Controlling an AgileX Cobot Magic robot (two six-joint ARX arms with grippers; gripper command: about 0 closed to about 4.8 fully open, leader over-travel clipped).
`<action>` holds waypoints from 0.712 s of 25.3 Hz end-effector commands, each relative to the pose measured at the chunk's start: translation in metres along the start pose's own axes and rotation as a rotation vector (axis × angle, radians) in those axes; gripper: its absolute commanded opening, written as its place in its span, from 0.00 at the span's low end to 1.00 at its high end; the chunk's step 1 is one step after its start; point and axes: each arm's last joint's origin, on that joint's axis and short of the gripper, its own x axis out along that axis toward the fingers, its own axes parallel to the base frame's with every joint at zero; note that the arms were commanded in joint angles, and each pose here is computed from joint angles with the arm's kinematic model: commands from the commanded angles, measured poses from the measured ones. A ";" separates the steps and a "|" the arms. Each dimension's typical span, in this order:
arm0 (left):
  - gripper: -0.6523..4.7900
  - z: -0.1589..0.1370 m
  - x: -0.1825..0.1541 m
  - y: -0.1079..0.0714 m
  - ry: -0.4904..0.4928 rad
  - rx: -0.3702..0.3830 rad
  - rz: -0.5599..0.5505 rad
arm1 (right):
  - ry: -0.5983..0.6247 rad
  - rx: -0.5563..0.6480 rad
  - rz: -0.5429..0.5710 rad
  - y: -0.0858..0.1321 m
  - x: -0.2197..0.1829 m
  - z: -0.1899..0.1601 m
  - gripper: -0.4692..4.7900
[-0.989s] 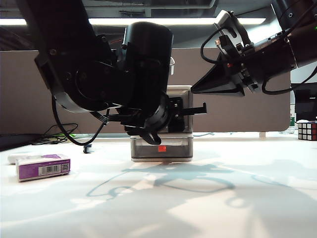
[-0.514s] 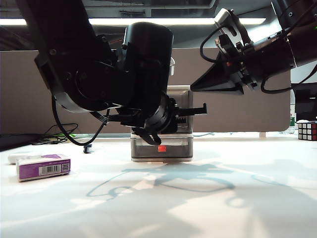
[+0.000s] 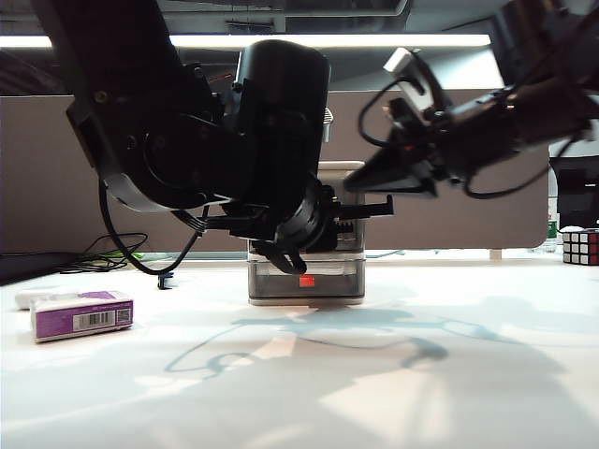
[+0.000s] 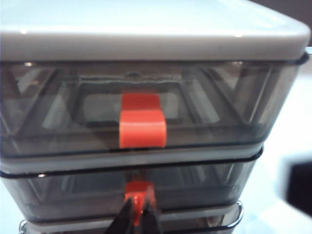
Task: Open the second layer of the drawer on the table, pick up a pack of napkins on the table and put it in, and finally close the drawer.
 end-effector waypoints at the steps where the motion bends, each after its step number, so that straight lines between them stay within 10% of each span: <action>1: 0.11 0.001 -0.001 -0.001 -0.002 0.007 0.007 | -0.021 -0.020 0.023 -0.001 0.010 0.010 0.08; 18: 0.11 -0.001 -0.005 0.000 0.012 0.021 0.003 | -0.023 -0.024 -0.007 -0.009 0.020 0.013 0.08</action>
